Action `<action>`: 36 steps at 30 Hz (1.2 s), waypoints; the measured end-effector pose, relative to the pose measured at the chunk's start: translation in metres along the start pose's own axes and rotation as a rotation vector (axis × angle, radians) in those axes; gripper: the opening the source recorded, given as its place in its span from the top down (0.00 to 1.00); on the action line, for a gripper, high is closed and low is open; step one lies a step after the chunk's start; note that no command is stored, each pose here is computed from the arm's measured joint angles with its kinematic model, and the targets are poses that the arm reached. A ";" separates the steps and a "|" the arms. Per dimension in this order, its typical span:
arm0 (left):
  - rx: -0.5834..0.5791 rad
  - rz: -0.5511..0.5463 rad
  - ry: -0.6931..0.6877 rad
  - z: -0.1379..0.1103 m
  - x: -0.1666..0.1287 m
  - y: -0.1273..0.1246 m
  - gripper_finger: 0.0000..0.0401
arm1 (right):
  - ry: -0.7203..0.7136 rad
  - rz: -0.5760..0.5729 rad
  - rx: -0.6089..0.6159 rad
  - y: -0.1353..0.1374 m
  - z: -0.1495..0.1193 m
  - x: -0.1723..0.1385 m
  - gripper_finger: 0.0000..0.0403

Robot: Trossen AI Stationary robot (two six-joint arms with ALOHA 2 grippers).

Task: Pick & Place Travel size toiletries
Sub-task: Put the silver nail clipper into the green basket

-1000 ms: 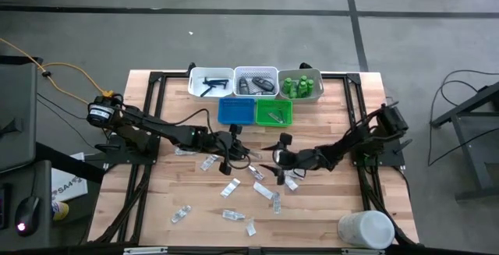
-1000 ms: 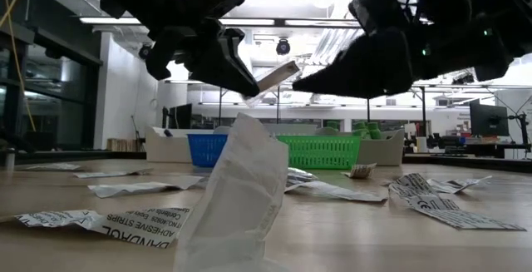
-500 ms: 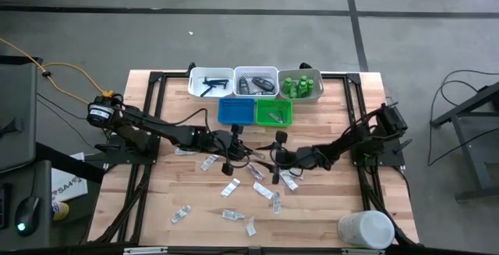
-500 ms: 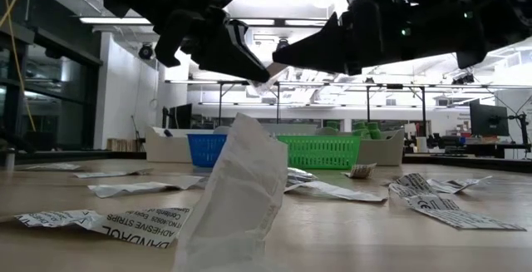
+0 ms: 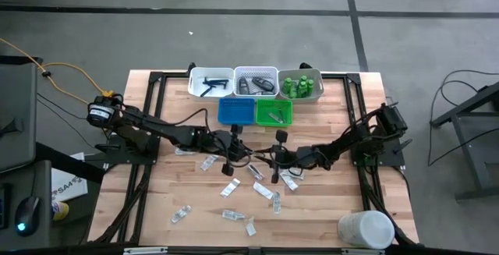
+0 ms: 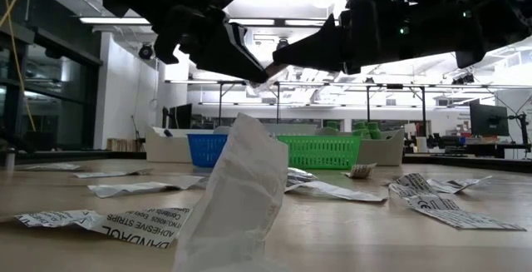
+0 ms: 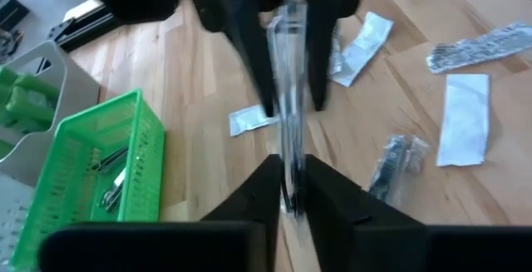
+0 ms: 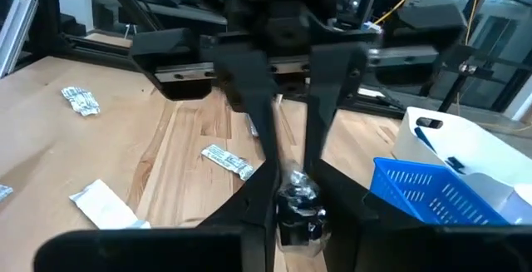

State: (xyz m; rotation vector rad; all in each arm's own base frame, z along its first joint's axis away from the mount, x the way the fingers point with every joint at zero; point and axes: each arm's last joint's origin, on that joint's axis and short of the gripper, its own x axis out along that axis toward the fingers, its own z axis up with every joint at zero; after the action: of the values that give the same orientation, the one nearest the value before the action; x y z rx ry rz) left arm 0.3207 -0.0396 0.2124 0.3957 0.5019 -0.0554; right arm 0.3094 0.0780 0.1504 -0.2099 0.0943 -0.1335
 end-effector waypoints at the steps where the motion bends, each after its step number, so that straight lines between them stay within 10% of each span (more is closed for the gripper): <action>1: 0.003 -0.003 0.001 0.000 0.000 0.000 0.84 | 0.000 0.002 0.009 0.000 0.000 0.000 0.88; 12: -0.015 0.178 0.142 -0.003 -0.017 0.008 0.56 | 0.032 -0.179 0.075 -0.013 0.003 0.000 0.88; 26: -0.082 0.196 0.221 -0.009 -0.027 0.009 0.58 | 0.245 -0.609 0.291 -0.085 -0.002 -0.006 0.88; 36: -0.096 0.197 0.220 -0.009 -0.027 0.009 0.58 | 0.323 -0.577 0.498 -0.125 -0.024 -0.002 0.86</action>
State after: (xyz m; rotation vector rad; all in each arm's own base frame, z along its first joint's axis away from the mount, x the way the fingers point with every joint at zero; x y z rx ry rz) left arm 0.2947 -0.0291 0.2213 0.3577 0.6772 0.2040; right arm 0.2899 -0.0475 0.1542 0.2920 0.3164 -0.7571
